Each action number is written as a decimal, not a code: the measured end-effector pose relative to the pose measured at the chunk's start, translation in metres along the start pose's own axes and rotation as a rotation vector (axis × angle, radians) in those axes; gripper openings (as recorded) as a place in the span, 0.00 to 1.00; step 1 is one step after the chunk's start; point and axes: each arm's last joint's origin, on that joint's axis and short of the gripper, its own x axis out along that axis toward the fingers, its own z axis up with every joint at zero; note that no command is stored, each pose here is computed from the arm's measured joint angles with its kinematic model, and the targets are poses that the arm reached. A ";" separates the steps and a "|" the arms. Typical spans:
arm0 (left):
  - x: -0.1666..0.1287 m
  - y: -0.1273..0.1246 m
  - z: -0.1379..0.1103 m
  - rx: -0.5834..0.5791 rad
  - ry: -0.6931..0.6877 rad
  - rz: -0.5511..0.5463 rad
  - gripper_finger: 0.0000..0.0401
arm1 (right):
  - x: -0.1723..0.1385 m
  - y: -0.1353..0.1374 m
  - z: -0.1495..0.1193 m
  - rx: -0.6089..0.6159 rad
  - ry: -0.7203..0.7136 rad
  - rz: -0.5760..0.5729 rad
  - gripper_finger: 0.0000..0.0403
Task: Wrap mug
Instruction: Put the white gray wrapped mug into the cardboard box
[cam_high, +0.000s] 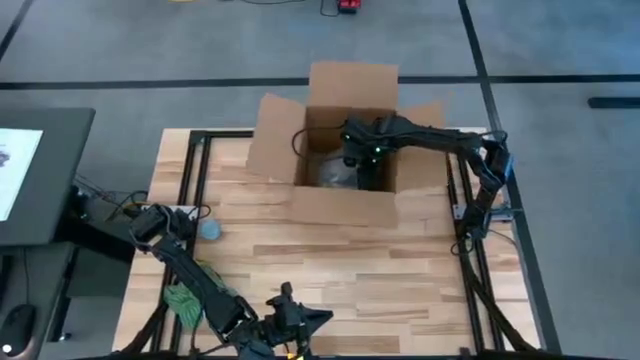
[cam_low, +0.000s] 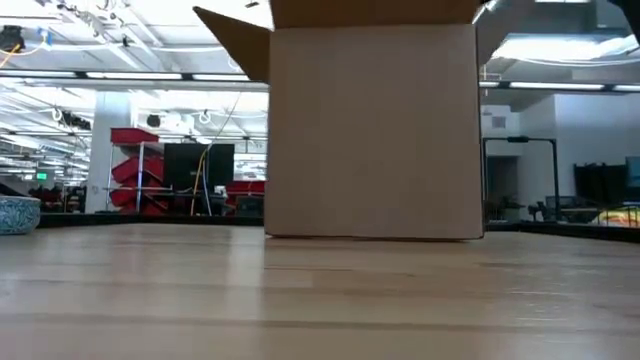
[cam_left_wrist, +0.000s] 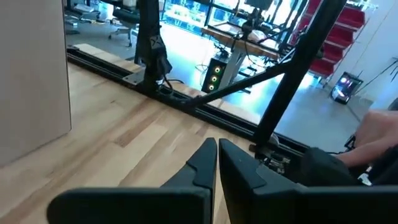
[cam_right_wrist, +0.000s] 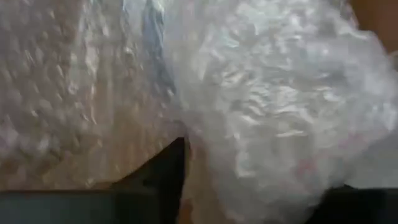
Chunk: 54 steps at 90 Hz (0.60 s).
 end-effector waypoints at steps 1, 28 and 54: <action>0.000 0.000 0.000 -0.001 0.001 0.000 0.00 | 0.000 0.001 0.000 -0.003 0.001 0.000 0.48; -0.001 0.012 -0.013 0.003 0.075 0.069 0.00 | -0.033 0.021 0.015 -0.113 -0.110 -0.070 0.62; -0.005 0.032 -0.026 -0.110 0.144 0.195 0.00 | -0.116 0.042 -0.002 -0.182 -0.334 -0.240 0.62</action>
